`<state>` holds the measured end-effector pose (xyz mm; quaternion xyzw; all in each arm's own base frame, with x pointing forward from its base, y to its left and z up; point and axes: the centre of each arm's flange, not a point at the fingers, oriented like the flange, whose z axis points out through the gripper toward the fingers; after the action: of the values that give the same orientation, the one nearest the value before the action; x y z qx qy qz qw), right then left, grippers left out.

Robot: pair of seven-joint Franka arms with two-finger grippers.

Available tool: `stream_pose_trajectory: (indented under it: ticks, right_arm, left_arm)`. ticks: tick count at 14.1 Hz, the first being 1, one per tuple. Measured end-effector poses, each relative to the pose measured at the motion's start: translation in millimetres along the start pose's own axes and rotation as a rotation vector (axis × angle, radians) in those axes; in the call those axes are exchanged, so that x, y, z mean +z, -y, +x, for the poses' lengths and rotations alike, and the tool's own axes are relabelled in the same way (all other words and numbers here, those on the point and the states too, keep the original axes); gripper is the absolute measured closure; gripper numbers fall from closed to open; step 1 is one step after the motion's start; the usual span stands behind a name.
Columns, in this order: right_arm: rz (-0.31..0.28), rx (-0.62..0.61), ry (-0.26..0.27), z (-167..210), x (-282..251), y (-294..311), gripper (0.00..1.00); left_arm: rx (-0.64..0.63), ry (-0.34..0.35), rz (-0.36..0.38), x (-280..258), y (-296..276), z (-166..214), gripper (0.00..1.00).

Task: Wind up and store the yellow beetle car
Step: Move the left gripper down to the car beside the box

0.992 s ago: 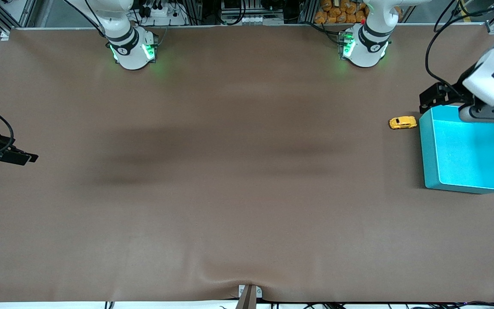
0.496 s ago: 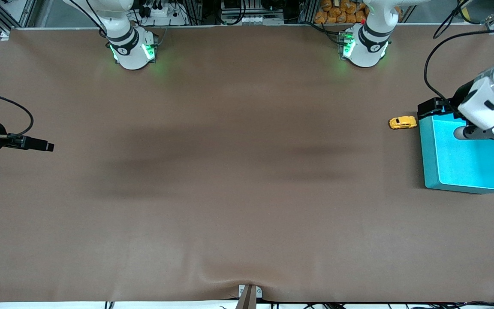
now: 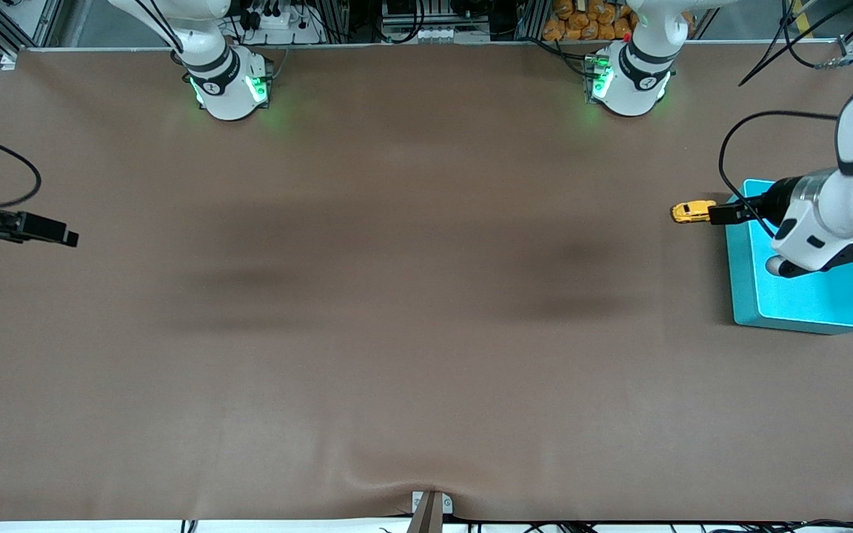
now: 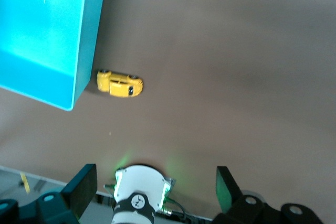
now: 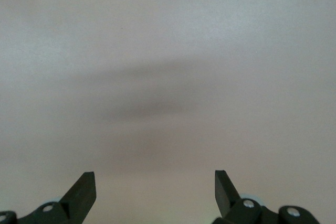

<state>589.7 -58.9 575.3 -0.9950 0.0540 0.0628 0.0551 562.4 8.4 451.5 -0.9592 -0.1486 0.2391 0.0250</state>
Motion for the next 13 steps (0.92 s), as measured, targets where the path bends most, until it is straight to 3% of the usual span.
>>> stream_pose_trajectory:
  ticks: [4,9,13]
  right_arm:
    - [-0.005,-0.01,-0.057,-46.2,-27.9,6.9,0.0]
    - [-0.008,-0.034,-0.087,-60.2,-28.0,19.6,0.0]
    - [-0.002,-0.025,-0.112,-58.4,-33.6,12.6,0.0]
  left_arm:
    - [-0.198,0.09,-0.017,61.6,48.5,17.8,0.0]
    - [-0.352,0.054,-0.036,138.8,71.5,-1.0,0.0]
    - [-0.473,0.011,-0.117,167.7,113.6,-12.0,0.0]
